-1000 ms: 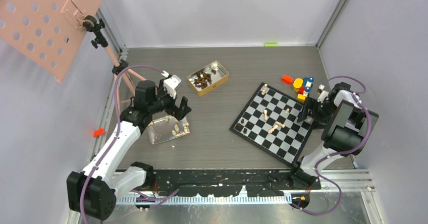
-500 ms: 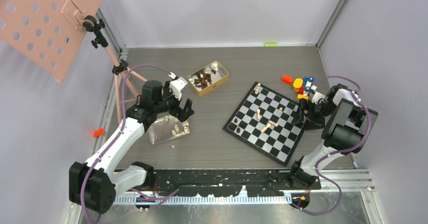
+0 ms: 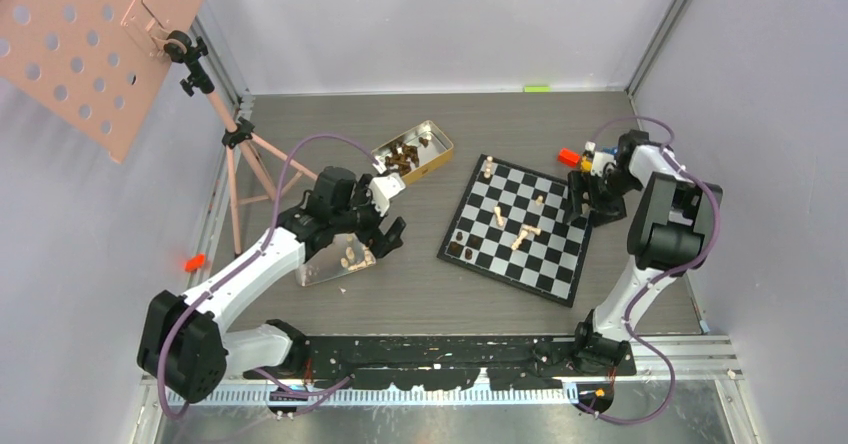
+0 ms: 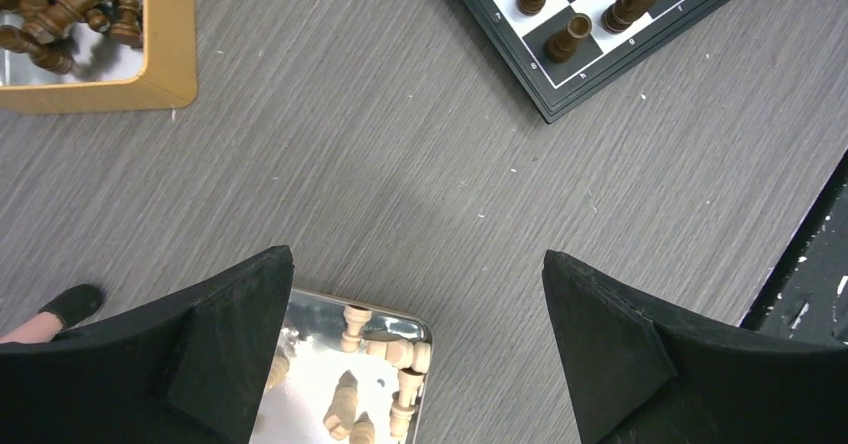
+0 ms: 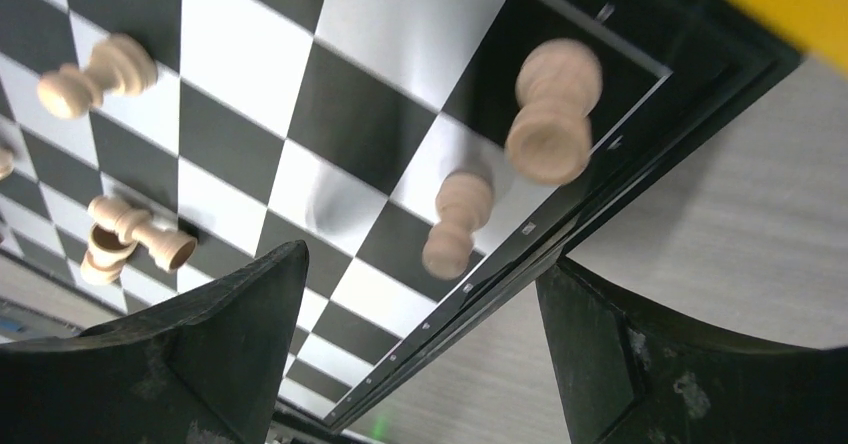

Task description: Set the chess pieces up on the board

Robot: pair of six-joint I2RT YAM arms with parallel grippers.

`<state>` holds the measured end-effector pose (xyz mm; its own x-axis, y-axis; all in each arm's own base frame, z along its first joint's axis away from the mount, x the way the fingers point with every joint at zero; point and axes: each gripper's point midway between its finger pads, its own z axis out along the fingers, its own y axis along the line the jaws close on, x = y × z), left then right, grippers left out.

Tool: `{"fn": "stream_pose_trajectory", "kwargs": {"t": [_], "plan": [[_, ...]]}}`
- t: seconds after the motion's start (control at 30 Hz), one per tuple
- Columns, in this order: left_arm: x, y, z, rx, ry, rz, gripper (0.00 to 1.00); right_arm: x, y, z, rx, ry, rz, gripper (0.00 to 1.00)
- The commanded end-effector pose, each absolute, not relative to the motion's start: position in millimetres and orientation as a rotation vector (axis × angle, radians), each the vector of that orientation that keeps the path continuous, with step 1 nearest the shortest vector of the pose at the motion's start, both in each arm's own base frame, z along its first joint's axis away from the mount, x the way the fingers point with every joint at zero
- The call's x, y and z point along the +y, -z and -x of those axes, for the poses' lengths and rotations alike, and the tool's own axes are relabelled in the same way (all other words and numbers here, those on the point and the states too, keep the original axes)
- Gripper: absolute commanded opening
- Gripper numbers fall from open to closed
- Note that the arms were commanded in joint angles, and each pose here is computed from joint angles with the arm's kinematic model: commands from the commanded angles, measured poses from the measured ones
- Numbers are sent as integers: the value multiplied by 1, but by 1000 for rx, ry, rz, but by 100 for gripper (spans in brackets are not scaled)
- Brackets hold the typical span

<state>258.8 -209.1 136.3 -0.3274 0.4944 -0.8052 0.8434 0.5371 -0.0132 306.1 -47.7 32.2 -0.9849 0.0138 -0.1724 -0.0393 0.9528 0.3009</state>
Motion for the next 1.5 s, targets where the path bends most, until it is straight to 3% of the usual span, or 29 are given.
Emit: {"fn": "stream_pose_trajectory", "kwargs": {"t": [0.0,0.23,0.43,0.63,0.9,1.47], "plan": [[-210,-159,-268,1899,519,-1086,100,-54,-39,-357,2869,-322,85,90],[-229,-138,-277,1924,607,-1130,98,-52,-36,-389,2872,-295,105,90],[-268,-121,-275,1956,879,-1128,99,-45,-30,-385,2876,-320,49,91],[-290,-90,-267,1967,950,-1224,99,-40,-28,-377,2881,-341,11,91],[-315,-73,-245,1980,1149,-1273,99,-35,-30,-373,2880,-355,-4,90],[-347,-62,-180,1824,1239,-1508,99,-16,-28,-386,2899,-301,48,90]]}}
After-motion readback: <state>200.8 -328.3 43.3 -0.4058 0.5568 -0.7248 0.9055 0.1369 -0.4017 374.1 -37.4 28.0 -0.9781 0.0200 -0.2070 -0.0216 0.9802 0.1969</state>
